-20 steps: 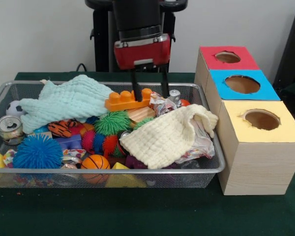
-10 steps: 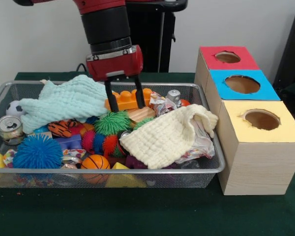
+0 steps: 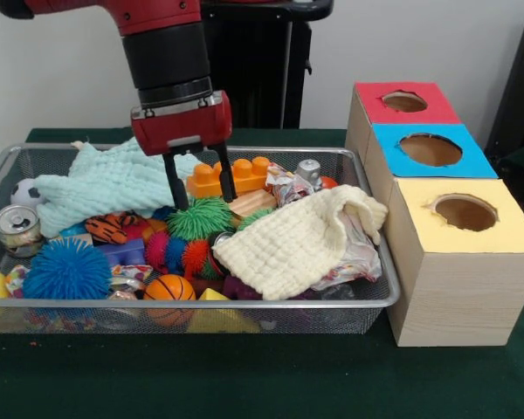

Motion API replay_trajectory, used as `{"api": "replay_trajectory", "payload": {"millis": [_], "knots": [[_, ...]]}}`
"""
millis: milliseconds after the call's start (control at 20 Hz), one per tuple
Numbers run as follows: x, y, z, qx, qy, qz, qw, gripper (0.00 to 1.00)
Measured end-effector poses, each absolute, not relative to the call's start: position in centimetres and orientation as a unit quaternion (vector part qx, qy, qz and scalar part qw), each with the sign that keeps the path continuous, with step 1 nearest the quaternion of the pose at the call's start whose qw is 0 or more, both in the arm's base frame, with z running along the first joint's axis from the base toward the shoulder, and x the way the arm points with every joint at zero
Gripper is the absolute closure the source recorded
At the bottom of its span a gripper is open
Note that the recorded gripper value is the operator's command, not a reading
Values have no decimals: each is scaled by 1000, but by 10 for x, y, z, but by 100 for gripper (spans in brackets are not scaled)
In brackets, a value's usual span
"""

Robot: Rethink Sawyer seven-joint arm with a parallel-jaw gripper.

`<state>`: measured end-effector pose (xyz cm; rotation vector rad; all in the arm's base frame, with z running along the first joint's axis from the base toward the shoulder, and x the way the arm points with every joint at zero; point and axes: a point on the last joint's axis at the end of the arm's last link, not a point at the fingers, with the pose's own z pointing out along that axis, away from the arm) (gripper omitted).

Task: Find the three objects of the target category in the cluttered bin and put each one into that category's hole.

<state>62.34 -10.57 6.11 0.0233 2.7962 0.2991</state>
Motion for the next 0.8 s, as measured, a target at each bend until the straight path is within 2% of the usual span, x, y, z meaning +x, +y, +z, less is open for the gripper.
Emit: {"api": "replay_trajectory", "payload": {"millis": [800], "knots": [[613,-155,34,-62,979,55,188,0]]}}
